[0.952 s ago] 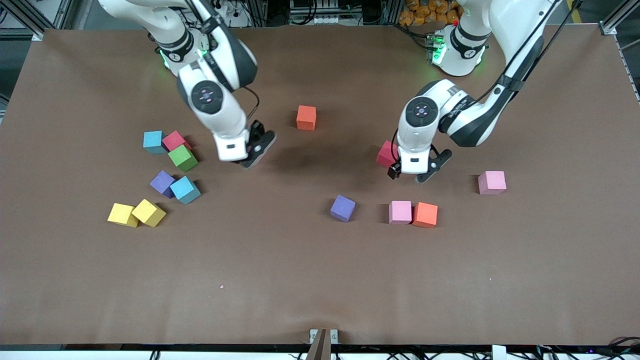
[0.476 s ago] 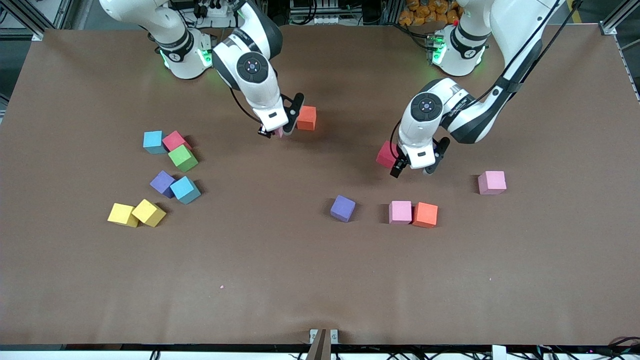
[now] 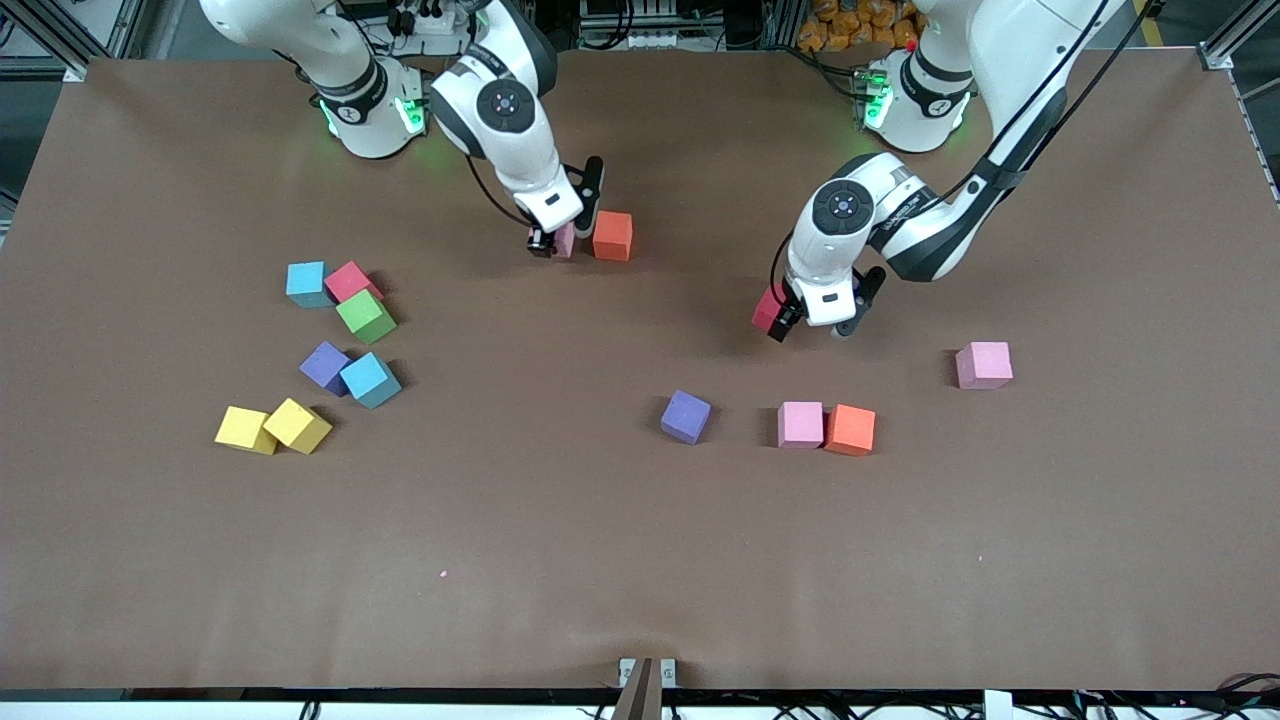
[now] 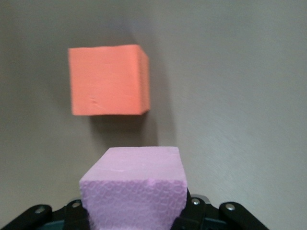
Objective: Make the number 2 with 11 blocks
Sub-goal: 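Carry the pink cube beside the orange cube while the left gripper reaches red, then set down the pink cube while the left gripper grasps the red cube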
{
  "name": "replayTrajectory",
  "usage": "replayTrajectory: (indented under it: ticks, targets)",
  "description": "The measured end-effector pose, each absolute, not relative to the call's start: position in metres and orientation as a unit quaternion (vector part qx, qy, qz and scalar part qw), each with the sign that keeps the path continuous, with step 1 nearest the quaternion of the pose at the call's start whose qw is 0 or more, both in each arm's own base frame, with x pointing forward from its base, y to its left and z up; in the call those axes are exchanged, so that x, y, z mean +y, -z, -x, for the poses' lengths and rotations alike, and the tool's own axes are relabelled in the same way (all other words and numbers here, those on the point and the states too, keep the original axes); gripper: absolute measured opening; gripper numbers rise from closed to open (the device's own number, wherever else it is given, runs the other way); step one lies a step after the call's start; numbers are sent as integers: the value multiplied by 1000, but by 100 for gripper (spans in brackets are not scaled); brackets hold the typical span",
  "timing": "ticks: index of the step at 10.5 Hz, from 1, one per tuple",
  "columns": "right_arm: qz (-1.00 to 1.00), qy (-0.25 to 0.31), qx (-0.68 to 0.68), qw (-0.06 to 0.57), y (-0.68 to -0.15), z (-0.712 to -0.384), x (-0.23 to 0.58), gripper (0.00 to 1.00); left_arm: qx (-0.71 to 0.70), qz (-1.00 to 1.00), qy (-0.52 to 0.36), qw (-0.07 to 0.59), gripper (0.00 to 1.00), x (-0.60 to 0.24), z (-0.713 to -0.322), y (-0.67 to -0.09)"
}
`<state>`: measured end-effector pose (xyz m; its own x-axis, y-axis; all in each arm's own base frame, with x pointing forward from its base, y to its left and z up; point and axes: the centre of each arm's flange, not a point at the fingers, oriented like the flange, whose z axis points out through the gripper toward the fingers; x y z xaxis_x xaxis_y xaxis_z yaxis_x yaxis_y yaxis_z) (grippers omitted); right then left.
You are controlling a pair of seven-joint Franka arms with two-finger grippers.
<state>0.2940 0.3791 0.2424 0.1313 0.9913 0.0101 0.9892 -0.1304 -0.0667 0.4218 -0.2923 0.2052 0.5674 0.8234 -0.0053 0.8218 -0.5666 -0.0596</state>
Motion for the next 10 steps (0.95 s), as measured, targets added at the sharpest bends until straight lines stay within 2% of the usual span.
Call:
replayTrajectory:
  ticks: [4, 6, 7, 10]
  targets:
    - [736, 3, -677, 30, -220, -279, 392, 59, -447, 893, -31, 33, 99, -304, -407, -190]
    - [735, -2, -677, 29, -200, -279, 390, 59, -451, 891, -33, 33, 71, -304, -407, -189]
    - [735, -4, -677, 29, -195, -278, 389, 59, -463, 885, -31, 31, 61, -304, -409, -190]
    - [735, -4, -677, 29, -189, -277, 389, 59, -520, 854, -22, 18, 61, -305, -424, -201]
